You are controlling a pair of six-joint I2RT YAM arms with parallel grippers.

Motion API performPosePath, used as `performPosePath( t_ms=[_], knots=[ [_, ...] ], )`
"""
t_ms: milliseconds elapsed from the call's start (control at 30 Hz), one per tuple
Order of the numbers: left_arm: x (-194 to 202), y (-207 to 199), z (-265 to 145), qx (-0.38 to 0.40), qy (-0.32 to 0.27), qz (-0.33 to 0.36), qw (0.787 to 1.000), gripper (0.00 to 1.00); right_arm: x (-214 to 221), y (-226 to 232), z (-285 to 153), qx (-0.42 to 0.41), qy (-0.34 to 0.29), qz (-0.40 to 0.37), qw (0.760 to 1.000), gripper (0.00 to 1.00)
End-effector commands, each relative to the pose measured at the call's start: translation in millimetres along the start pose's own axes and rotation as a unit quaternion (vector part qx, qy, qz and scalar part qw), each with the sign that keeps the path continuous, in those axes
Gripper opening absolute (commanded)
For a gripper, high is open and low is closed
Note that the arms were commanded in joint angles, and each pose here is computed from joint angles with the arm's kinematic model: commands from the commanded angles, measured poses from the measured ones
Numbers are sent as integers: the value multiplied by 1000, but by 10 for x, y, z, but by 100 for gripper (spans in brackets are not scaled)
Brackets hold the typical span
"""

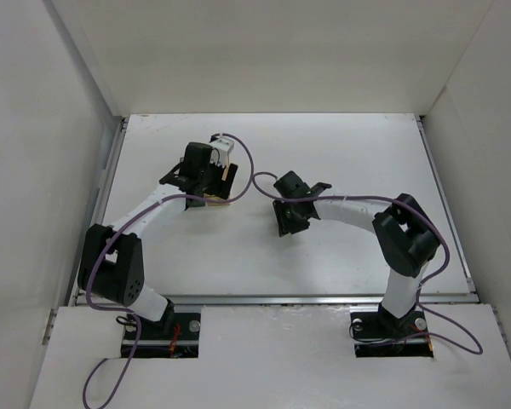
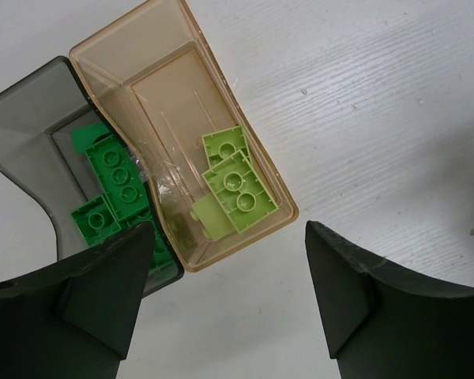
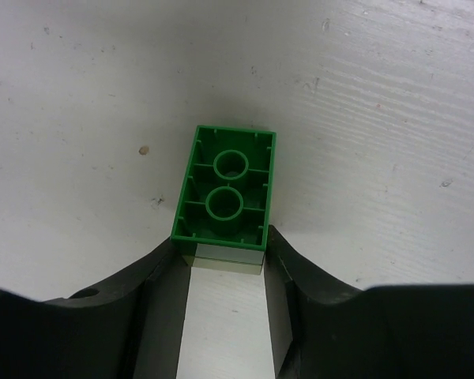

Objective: Sort the legos into containers by color

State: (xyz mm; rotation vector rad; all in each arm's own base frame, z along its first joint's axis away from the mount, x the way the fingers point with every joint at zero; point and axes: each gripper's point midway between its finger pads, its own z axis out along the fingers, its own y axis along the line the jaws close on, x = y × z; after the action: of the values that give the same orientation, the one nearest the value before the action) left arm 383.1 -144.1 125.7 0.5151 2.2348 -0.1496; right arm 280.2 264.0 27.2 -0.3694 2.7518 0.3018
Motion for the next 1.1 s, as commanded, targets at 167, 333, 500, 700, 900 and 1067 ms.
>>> performPosePath(
  t_ms=[167,333,500,700,900,1067],
  knots=[
    [-361,-298,-382,99,-72,98,988,60,-363,220,-476,-48,-95,-39,994,0],
    [-397,-828,-996,250,-191,290,904,64,-541,679,-1364,-204,-221,-155,941,0],
    [-344,-1264,-1508,388,-243,364,811,82,-529,747,-1820,-238,-292,-231,897,0],
    [-362,-1572,-1773,496,-229,372,750,92,-471,779,-1860,-230,-288,-293,882,0],
    [-458,-1672,-1886,512,-235,396,725,92,-428,901,-1985,-227,-313,-326,863,0],
    [-356,-1807,-1892,524,-218,410,714,84,-407,878,-2001,-219,-321,-330,860,0]
  ],
)
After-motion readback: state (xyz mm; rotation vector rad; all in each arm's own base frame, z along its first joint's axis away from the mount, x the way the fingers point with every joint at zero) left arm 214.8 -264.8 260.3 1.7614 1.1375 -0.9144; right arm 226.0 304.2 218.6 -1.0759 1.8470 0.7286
